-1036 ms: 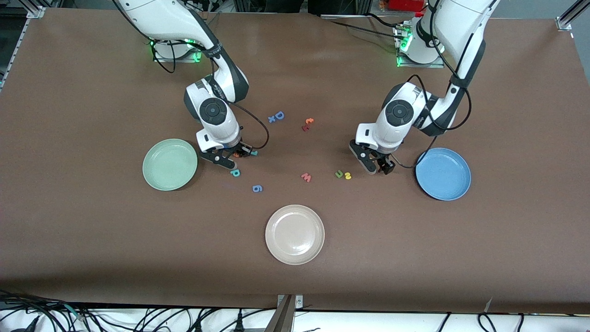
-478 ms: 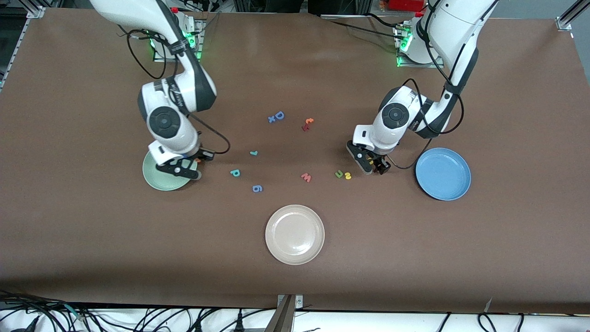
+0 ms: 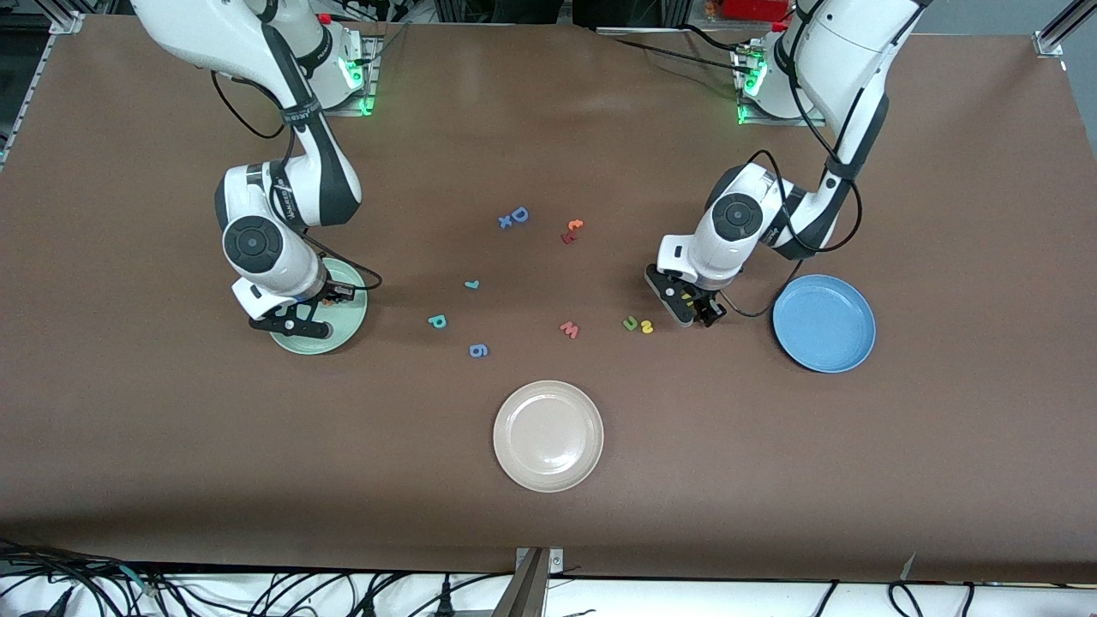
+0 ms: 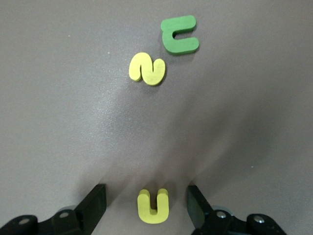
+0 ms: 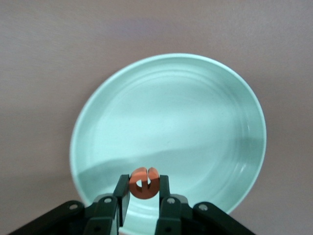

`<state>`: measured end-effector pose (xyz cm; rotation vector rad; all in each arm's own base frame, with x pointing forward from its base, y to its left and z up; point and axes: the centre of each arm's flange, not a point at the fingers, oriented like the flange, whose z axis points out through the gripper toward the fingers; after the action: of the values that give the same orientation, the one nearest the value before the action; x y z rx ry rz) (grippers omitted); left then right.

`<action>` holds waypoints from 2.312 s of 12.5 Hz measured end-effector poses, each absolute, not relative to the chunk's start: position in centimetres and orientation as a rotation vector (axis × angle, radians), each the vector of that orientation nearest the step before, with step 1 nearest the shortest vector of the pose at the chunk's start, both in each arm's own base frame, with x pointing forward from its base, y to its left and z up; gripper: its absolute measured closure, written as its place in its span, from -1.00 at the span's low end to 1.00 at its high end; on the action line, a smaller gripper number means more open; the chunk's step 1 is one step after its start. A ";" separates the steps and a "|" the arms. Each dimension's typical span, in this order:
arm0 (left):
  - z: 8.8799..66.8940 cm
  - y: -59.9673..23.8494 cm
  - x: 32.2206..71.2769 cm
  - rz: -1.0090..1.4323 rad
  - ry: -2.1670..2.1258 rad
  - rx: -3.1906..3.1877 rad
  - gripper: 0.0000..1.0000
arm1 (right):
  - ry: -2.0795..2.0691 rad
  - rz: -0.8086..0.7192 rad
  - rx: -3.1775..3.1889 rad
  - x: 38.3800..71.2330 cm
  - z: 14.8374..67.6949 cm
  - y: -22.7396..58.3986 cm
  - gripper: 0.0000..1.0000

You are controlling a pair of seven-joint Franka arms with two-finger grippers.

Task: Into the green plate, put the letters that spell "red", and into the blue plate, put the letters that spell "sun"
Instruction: 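Grasp the orange e with the right gripper while the left gripper grasps the u, then drop the e on the green plate while the left gripper carries the u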

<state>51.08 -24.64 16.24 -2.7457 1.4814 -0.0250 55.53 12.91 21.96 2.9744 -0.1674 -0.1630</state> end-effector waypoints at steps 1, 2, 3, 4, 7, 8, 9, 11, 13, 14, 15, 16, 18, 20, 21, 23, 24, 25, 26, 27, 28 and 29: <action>16.2 -24.5 51.2 -0.025 1.478 -2.745 -0.52 | -0.164 -0.160 2.974 55.1 20.9 12.5 0.44; 16.2 -24.0 51.4 -0.025 1.472 -2.740 -0.55 | -0.161 -0.166 2.971 54.7 20.1 12.2 0.44; 16.2 -23.6 51.6 -0.024 1.470 -2.731 -0.55 | -0.161 -0.175 2.967 54.6 19.6 12.0 0.44; 16.1 -23.3 51.7 -0.024 1.473 -2.721 -0.54 | -0.163 -0.184 2.963 54.5 19.2 11.8 0.44; 16.1 -23.3 51.7 -0.026 1.474 -2.718 -0.49 | -0.167 -0.190 2.960 54.5 18.9 11.6 0.33; 16.2 -23.1 51.9 -0.033 1.470 -2.717 -0.34 | -0.167 -0.186 2.961 54.6 19.0 11.6 0.12; 16.3 -23.0 52.0 -0.034 1.468 -2.716 -0.21 | -0.166 -0.178 2.964 54.8 19.2 11.6 -0.10; 16.3 -22.9 52.0 -0.035 1.466 -2.716 0.01 | -0.170 -0.181 2.970 55.5 20.4 12.1 -0.56; 16.3 -22.9 52.0 -0.034 1.466 -2.716 0.20 | -0.229 -0.247 3.006 56.6 22.9 14.0 -0.94; 16.3 -23.0 52.0 -0.036 1.467 -2.716 0.35 | -0.267 -0.267 3.028 57.1 24.3 15.3 -0.94; 16.3 -23.0 52.0 -0.036 1.467 -2.716 0.35 | -0.310 -0.268 3.040 57.2 25.1 16.7 -0.93; 16.3 -23.0 52.0 -0.036 1.467 -2.716 0.35 | -0.364 -0.258 3.040 57.1 25.5 18.3 -0.93; 16.6 -23.1 52.3 -0.046 1.457 -2.723 0.35 | -0.502 -0.212 3.020 56.2 25.6 22.3 -0.93; 17.5 -22.6 53.1 -0.055 1.393 -2.772 0.35 | -0.642 -0.138 3.009 56.0 25.0 24.8 -0.92; 18.4 -22.0 53.6 -0.039 1.353 -2.793 0.35 | -0.729 -0.114 2.995 56.1 24.2 25.5 -0.92; 21.4 -20.1 55.1 0.001 1.278 -2.817 0.35 | -0.900 -0.082 2.955 56.9 22.9 27.2 -0.88; 22.9 -18.7 55.8 0.013 1.238 -2.828 0.35 | -0.959 -0.067 2.938 57.4 22.5 28.3 -0.87; 24.0 -17.0 56.4 0.018 1.200 -2.839 0.35 | -1.008 -0.052 2.921 57.9 22.0 29.3 -0.84; 24.4 -14.8 56.9 0.027 1.170 -2.842 0.35 | -1.044 -0.042 2.906 58.3 21.4 30.0 -0.79; 24.4 -12.5 57.4 0.041 1.144 -2.843 0.35 | -1.062 -0.038 2.897 58.6 20.7 30.6 -0.76; 24.0 -10.0 57.6 0.063 1.119 -2.842 0.35 | -1.076 -0.043 2.894 58.8 20.0 31.1 -0.71; 23.5 -7.8 57.6 0.089 1.104 -2.840 0.35 | -1.085 -0.046 2.897 58.8 19.4 31.5 -0.68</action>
<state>57.60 -7.76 23.54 -2.8403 1.1044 0.0886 58.81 31.46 19.45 2.8970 -1.0853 -0.0459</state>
